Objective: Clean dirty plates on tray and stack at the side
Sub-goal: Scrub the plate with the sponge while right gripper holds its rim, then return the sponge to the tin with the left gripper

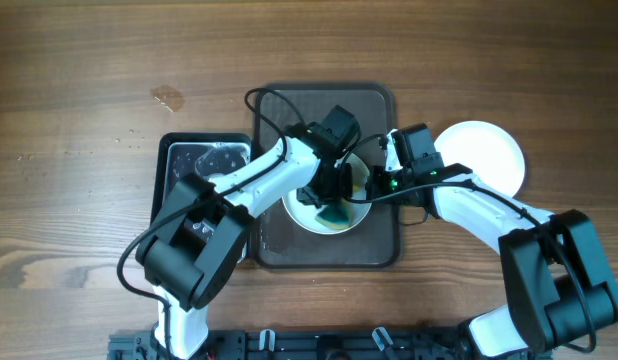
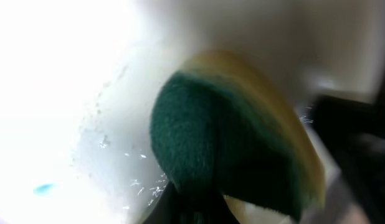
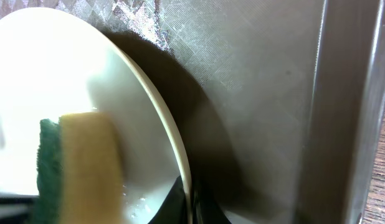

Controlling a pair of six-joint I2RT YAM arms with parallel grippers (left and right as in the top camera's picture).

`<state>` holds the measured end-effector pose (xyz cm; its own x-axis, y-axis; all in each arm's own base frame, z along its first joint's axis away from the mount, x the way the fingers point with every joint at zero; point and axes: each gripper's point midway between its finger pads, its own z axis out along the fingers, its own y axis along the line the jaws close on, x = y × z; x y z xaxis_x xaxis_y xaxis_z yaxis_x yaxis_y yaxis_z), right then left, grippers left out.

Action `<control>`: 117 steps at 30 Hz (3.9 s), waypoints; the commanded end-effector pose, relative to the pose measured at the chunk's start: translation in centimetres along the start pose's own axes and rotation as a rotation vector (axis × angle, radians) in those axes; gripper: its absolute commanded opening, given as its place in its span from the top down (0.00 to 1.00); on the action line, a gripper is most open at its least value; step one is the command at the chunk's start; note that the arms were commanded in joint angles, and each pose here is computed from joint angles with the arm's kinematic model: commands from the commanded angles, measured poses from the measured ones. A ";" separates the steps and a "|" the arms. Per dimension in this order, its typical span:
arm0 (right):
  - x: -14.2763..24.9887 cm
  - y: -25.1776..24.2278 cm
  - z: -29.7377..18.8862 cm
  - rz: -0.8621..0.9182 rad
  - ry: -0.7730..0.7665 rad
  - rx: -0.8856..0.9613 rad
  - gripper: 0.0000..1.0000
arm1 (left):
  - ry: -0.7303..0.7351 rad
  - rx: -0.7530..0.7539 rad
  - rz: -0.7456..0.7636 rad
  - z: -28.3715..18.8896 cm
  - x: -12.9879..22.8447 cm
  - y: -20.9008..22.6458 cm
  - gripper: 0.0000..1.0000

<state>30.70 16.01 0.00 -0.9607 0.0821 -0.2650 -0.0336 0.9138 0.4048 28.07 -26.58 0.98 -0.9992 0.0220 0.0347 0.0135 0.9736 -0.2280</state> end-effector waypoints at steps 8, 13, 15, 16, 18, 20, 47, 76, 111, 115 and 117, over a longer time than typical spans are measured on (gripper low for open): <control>1.4 -1.5 0.7 0.035 0.040 0.053 0.96 | -0.213 -0.504 -0.114 -2.8 -4.4 12.1 0.96; 1.4 -1.5 0.7 0.034 0.039 0.053 0.96 | -0.176 -0.346 -0.126 -1.5 -4.4 9.5 0.96; 1.4 -1.5 0.7 0.034 0.039 0.053 0.96 | -0.113 -0.135 -0.124 -0.4 -4.1 5.7 0.96; 1.4 -1.5 0.7 0.033 0.039 0.053 0.96 | -0.080 -0.010 -0.114 -0.1 -4.0 3.3 0.96; 1.4 -1.5 0.7 0.028 0.040 0.054 0.96 | -0.054 0.128 -0.083 0.2 -3.9 0.3 0.96; 1.5 -1.5 0.7 0.009 0.047 0.051 0.96 | -0.033 0.170 -0.061 0.7 -3.4 -1.0 0.96; 2.1 -1.3 0.8 0.000 0.067 0.053 0.96 | -0.016 -0.324 -0.061 -0.1 -1.1 8.7 0.96; 1.8 -1.1 0.8 -0.015 0.054 0.046 0.96 | 0.072 0.225 0.005 0.7 -0.3 -3.1 0.96; 2.1 -1.3 0.8 -0.044 0.068 0.051 0.96 | -0.305 -0.229 -0.488 -17.6 -2.1 21.1 0.96; 2.2 -1.3 0.8 -0.047 0.072 0.052 0.96 | -0.289 -0.259 -0.552 -13.6 -1.0 23.6 0.96; 2.2 -1.3 0.7 -0.048 0.072 0.053 0.96 | -0.287 -0.238 -0.557 -11.0 -0.6 24.1 0.96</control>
<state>29.94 16.74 -0.07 -0.9669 0.0275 -0.2536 -0.0812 0.9094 0.4080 30.85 -1.59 9.48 -0.8341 -0.5143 -0.1996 -0.5120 0.8564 -0.0668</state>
